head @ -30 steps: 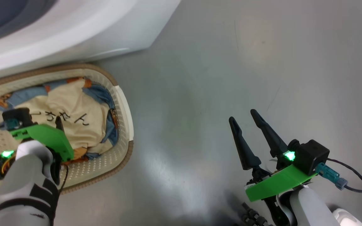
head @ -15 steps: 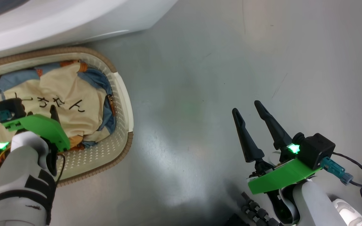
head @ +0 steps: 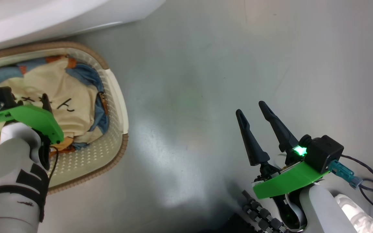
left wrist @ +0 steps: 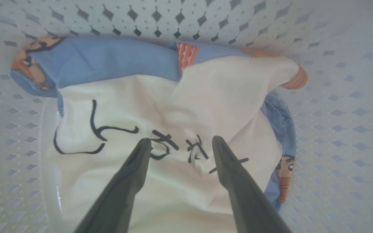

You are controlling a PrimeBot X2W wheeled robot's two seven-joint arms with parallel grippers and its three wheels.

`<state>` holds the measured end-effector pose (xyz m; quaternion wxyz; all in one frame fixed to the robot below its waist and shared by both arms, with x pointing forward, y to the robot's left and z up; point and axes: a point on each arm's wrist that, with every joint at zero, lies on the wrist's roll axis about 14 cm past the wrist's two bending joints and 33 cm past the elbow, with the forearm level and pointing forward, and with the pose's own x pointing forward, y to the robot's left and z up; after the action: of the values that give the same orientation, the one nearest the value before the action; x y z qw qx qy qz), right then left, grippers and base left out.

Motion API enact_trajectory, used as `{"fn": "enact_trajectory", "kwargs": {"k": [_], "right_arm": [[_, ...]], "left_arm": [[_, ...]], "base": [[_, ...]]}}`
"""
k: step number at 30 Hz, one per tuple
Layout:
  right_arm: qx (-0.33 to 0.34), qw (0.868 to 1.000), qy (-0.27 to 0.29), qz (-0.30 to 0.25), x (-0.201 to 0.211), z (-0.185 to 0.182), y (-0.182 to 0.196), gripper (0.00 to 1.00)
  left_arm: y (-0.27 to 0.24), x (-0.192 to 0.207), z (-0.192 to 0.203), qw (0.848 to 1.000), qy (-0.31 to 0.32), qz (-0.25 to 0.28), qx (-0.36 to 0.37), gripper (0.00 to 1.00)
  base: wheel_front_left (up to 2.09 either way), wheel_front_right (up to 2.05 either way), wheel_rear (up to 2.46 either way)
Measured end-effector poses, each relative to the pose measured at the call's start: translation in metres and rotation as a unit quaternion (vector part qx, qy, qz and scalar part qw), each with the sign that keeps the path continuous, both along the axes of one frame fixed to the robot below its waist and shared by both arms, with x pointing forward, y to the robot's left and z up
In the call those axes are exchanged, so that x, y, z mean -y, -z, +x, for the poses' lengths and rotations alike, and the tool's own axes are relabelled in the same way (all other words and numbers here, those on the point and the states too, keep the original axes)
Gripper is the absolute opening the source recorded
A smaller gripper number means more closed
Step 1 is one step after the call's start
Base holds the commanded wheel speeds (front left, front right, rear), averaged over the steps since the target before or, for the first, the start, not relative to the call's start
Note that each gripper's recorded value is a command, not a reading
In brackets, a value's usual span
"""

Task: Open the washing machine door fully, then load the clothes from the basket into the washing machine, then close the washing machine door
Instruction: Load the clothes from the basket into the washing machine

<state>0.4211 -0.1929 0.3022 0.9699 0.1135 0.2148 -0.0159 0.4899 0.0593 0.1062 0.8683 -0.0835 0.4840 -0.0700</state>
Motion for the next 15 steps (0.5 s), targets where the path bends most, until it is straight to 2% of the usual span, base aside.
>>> {"fn": "enact_trajectory", "kwargs": {"k": [15], "right_arm": [[-0.017, 1.0, 0.015, -0.011, 0.012, -0.007, 0.01, 1.0]], "left_arm": [[0.025, 0.005, 0.006, 1.0, 0.021, 0.014, -0.009, 1.0]], "base": [[0.0, 0.0, 0.0]]}}
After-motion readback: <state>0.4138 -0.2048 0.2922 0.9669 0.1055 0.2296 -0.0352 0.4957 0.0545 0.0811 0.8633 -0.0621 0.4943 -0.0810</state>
